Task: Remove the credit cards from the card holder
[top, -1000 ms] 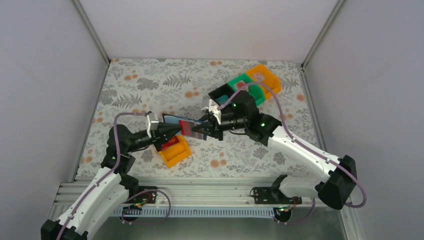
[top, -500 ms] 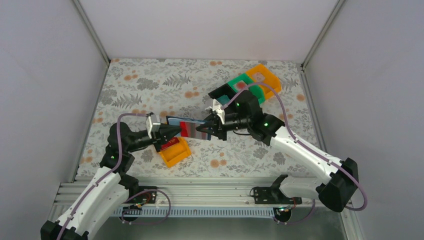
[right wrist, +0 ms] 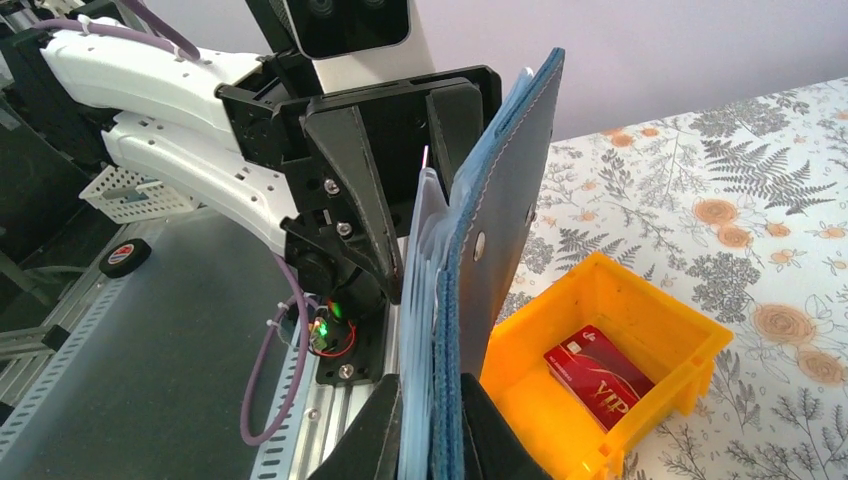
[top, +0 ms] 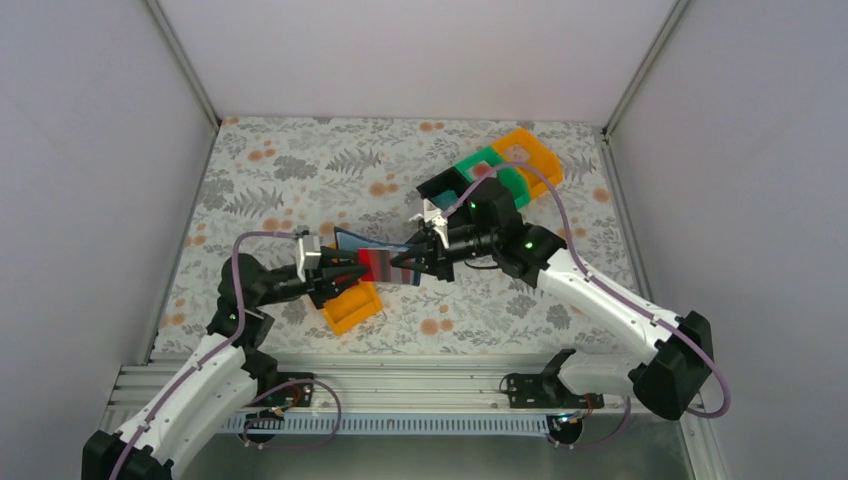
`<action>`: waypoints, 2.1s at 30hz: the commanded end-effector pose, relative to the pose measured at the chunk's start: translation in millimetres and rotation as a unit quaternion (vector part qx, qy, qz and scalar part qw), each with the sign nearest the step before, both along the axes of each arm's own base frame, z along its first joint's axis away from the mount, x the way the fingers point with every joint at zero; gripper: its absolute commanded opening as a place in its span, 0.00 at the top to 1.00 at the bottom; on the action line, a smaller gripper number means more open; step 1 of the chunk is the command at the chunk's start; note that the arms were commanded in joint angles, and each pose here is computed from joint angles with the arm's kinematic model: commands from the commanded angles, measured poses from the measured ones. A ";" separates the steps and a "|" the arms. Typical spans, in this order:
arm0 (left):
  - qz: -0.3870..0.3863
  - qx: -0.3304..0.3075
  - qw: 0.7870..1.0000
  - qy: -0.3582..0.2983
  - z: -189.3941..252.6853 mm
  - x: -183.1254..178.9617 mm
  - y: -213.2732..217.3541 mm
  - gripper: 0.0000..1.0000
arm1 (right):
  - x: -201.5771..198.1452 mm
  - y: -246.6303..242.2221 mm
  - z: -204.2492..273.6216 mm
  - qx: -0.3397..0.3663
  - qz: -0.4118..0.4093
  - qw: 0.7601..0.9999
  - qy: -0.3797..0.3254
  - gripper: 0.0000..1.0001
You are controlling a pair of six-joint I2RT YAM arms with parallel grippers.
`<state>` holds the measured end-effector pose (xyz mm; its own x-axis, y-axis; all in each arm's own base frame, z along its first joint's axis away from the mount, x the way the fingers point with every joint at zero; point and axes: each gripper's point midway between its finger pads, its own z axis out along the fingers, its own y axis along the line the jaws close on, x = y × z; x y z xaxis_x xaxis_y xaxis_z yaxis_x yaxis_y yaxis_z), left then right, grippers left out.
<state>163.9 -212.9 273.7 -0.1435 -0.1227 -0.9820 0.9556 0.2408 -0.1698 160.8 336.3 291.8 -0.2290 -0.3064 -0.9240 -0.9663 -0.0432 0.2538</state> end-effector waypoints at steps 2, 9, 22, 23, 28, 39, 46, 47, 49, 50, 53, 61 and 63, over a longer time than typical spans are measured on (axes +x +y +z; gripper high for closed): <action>0.001 -0.013 1.000 -0.028 9.0 -1.4 0.1 0.93 | -7.2 3.3 19.1 0.026 0.033 0.999 -0.011 0.96; 0.045 0.020 0.999 0.010 1.7 14.0 5.8 0.98 | 28.0 -4.2 13.6 -0.003 -0.084 0.996 -0.030 0.96; 0.274 0.328 0.746 -0.511 58.6 57.6 66.2 0.98 | 130.0 -91.2 -7.9 -0.036 -0.354 0.934 0.043 0.96; 0.281 0.371 0.662 -0.587 60.0 58.3 70.9 0.98 | 128.4 -89.4 -7.3 -0.034 -0.347 0.936 0.045 0.96; 0.269 0.432 0.277 -0.815 50.3 37.2 67.5 0.98 | 125.2 -85.8 -9.6 -0.033 -0.332 0.941 0.049 0.96; 0.151 0.477 0.356 -0.790 -19.5 32.6 65.6 0.98 | 119.9 -83.2 -11.8 -0.035 -0.316 0.947 0.052 0.96; 0.175 0.525 0.768 -0.322 -68.2 70.6 90.3 0.98 | 118.3 -85.5 -11.7 -0.035 -0.322 0.945 0.056 0.96; 0.187 0.518 0.802 -0.231 -68.3 79.0 89.1 0.98 | 119.2 -85.7 -13.5 -0.039 -0.324 0.943 0.060 0.96; 0.196 0.507 0.832 -0.107 -71.6 79.1 86.9 0.98 | 121.4 -85.8 -13.9 -0.042 -0.328 0.942 0.063 0.96; 0.188 0.504 0.840 -0.074 -74.4 70.7 84.5 0.98 | 121.6 -85.7 -14.2 -0.042 -0.327 0.942 0.064 0.96; 0.191 0.535 0.821 0.051 -108.9 52.0 94.1 0.98 | 120.2 -84.8 -10.9 -0.035 -0.324 0.943 0.063 0.96; 0.249 0.602 0.758 0.046 -113.1 84.1 107.0 0.98 | 112.1 -87.5 2.1 -0.028 -0.317 0.947 0.048 0.96; 0.240 0.619 0.747 0.032 -128.3 85.9 100.1 0.98 | 108.3 -89.7 3.5 -0.022 -0.317 0.947 0.045 0.96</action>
<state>237.5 -113.6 146.4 -0.3972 0.8196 -0.4130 0.7638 0.5447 0.3464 277.6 250.6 267.4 -0.5198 -0.1544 -0.8402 -0.7400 0.5727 0.3526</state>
